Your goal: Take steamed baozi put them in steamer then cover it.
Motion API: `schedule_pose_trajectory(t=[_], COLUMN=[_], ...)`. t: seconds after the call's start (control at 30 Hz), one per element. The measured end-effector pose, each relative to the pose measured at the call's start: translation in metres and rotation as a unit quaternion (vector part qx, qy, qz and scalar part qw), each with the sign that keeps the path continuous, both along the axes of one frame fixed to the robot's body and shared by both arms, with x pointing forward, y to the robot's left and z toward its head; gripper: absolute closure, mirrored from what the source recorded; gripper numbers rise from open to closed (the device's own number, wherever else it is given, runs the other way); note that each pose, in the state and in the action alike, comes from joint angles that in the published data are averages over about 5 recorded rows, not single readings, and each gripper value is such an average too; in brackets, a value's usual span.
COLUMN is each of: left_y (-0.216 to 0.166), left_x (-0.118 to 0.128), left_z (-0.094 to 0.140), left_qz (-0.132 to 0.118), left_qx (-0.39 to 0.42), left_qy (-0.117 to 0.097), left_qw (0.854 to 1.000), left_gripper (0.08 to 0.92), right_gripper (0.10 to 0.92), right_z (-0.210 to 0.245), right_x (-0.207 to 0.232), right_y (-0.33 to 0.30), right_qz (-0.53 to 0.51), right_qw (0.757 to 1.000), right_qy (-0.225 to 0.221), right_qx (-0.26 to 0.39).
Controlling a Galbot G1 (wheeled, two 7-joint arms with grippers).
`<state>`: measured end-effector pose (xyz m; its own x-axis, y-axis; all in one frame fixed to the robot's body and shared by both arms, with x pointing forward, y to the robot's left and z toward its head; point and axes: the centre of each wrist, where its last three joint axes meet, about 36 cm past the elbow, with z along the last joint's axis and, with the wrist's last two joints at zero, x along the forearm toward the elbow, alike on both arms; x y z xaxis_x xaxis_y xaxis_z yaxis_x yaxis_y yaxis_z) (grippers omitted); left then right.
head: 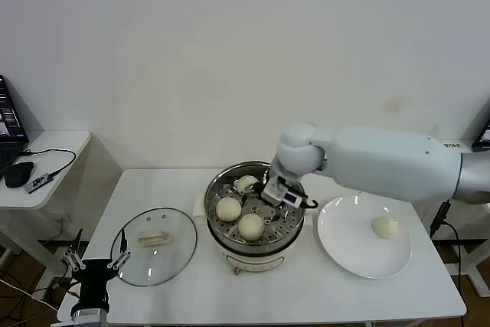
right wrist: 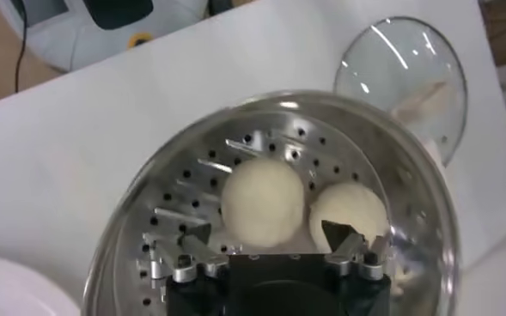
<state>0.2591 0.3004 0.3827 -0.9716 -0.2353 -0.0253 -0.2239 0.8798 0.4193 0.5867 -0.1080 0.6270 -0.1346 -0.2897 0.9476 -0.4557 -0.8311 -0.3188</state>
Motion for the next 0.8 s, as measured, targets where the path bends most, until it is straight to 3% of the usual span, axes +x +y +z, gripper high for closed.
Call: schedule_pose_trajectory(t=[0.37,0.8], left_y=[0.004,-0.003], left_x=[0.003,0.005], left_z=[0.000,0.003], left_qz=[-0.008,-0.027], left_qx=[0.009,0.010], left_qy=[0.001,0.002], left_qw=[1.000,1.000], left_gripper=[0.177,0.177], right_gripper=[0.200,0.200], right_z=[0.041,0.027], right_x=[0.010,-0.001], right_y=[-0.060,-0.203], right_qz=[-0.145,-0.354], right_qw=[0.989,0.934], right_qy=[-0.011,0.012], right_qx=[0.032,0.048])
